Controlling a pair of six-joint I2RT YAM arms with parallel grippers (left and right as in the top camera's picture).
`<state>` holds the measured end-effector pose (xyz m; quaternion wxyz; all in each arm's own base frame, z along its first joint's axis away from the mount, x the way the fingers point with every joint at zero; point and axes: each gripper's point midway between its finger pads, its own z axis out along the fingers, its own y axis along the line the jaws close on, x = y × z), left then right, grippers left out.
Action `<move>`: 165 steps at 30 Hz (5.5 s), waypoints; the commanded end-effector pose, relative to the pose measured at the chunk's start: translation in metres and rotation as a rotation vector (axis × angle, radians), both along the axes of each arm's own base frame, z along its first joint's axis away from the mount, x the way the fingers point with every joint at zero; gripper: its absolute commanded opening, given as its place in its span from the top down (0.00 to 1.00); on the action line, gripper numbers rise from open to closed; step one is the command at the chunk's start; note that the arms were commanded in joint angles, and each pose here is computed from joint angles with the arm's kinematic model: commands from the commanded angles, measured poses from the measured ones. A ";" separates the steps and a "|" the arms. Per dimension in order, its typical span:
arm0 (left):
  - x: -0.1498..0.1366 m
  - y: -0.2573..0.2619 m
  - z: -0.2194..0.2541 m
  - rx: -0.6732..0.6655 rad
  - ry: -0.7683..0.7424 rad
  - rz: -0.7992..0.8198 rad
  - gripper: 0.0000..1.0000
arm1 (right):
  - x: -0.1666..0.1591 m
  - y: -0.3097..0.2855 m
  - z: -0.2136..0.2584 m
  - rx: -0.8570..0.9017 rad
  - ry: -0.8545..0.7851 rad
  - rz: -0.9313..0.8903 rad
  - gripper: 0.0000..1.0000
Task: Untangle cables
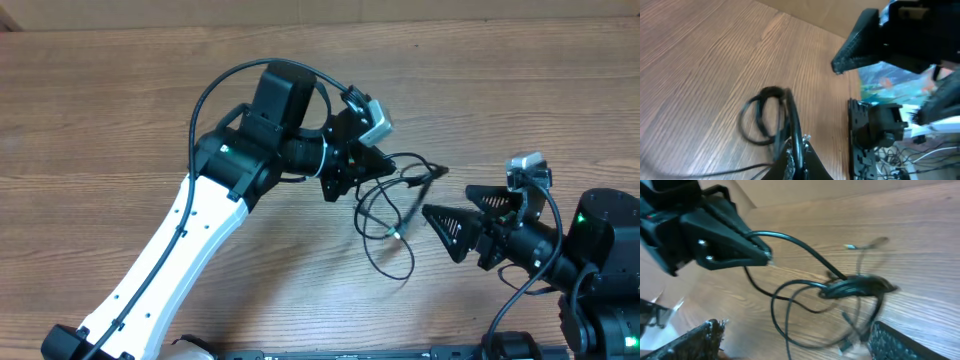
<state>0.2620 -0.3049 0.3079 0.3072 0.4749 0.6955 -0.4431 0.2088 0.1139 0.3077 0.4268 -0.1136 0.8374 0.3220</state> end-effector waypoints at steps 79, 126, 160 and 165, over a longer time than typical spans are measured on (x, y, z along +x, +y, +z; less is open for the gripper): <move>-0.031 0.013 0.100 -0.346 0.122 -0.204 0.16 | 0.023 0.049 -0.013 -0.163 -0.485 0.669 0.96; -0.023 0.121 -0.194 0.581 0.663 0.678 0.84 | 0.043 0.009 -0.066 -0.226 0.032 0.277 0.51; -0.033 0.100 -0.254 0.542 1.213 1.677 0.16 | 0.045 0.009 -0.075 -0.223 0.072 0.282 0.55; -0.028 0.094 -0.274 0.546 1.241 1.723 0.15 | 0.045 0.009 -0.075 -0.225 0.071 0.284 0.54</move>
